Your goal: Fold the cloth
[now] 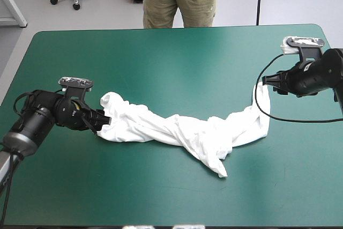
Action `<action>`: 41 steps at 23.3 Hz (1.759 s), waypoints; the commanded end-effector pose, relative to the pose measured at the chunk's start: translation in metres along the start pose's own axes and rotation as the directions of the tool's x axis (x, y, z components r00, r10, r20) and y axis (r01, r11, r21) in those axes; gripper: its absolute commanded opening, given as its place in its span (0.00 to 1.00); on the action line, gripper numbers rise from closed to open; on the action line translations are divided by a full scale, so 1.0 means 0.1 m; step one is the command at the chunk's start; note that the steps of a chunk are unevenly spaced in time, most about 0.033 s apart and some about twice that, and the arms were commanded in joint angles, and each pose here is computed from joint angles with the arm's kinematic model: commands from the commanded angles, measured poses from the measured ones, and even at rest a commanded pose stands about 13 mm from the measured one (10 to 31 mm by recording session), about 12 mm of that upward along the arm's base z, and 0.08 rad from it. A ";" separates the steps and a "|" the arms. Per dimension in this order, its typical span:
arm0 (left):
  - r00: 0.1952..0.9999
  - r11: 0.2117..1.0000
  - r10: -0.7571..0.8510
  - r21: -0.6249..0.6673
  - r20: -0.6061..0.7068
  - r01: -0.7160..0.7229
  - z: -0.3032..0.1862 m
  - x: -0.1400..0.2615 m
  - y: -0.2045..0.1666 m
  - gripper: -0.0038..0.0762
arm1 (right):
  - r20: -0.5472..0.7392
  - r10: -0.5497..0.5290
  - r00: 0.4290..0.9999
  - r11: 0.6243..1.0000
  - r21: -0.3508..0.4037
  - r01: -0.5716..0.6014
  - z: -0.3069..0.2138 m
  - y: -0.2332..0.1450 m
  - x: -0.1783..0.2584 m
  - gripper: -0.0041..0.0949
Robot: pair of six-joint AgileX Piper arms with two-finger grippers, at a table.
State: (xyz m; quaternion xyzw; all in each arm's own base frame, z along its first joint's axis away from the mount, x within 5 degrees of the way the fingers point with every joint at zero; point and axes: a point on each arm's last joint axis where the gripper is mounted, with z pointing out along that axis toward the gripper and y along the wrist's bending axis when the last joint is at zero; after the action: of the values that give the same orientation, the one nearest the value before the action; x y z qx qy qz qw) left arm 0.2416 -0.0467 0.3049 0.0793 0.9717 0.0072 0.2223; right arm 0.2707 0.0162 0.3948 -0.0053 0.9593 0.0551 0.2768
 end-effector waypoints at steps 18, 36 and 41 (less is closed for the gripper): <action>0.955 0.999 -0.014 0.046 -0.296 0.029 1.24 -0.12 -0.16 0.36 | 0.000 -0.031 1.000 0.995 -0.090 0.031 -0.24 0.18 0.09 0.50; 0.962 0.999 0.006 0.032 -0.274 0.002 1.25 -0.14 -0.14 0.04 | -0.165 -0.442 0.882 0.883 -0.251 0.396 0.21 1.41 1.31 0.52; 0.961 1.000 0.006 0.031 -0.278 0.002 1.25 -0.13 -0.14 0.04 | -0.212 -0.434 0.876 0.891 -0.245 0.382 0.60 1.49 1.55 0.52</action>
State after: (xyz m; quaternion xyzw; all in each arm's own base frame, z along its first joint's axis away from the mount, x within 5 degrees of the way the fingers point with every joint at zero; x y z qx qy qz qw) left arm 0.3002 -0.0729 0.2030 0.0593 0.9954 -0.0352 0.0671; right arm 0.1621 0.1723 0.2789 -0.2581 0.9549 0.0768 0.1248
